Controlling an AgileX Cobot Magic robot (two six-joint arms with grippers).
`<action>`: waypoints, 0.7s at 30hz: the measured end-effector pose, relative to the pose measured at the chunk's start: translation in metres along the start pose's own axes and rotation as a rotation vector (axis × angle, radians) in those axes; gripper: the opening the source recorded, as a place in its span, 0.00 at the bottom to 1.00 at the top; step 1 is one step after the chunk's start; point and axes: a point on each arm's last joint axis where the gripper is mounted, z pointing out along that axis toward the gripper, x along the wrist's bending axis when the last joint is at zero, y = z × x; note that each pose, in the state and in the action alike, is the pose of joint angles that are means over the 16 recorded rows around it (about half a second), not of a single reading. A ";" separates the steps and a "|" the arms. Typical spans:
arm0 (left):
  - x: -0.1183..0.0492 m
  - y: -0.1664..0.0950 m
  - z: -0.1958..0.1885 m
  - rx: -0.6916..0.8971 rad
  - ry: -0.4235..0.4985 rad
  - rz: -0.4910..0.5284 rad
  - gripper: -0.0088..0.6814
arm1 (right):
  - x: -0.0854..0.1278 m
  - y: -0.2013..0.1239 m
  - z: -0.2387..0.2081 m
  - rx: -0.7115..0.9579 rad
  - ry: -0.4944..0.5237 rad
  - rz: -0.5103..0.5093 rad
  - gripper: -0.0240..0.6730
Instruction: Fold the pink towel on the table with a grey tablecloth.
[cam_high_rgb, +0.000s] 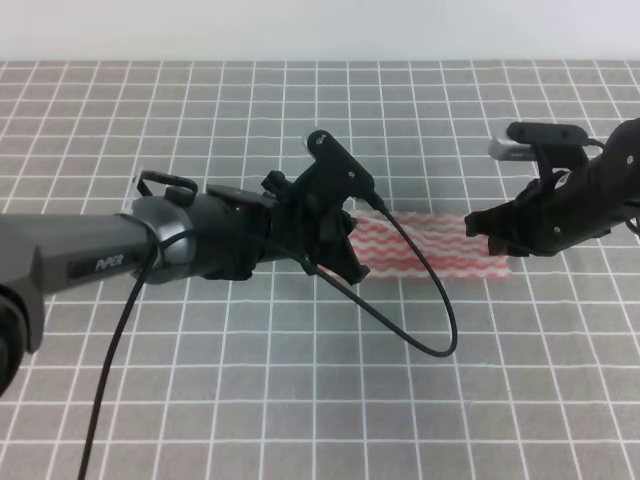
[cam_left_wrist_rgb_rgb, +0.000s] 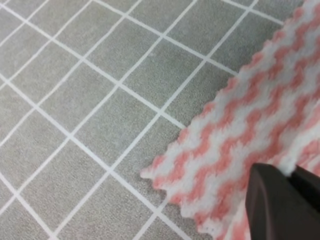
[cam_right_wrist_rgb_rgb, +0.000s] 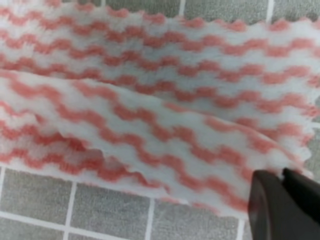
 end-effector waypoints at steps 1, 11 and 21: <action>0.000 0.000 0.000 0.001 -0.001 0.000 0.01 | 0.000 0.000 0.001 0.001 0.000 0.002 0.01; -0.003 -0.005 0.005 0.012 -0.013 0.004 0.04 | 0.000 0.001 0.002 -0.010 0.001 0.007 0.01; -0.001 -0.007 0.008 0.019 -0.008 0.009 0.25 | -0.001 0.002 0.003 -0.025 -0.001 0.007 0.01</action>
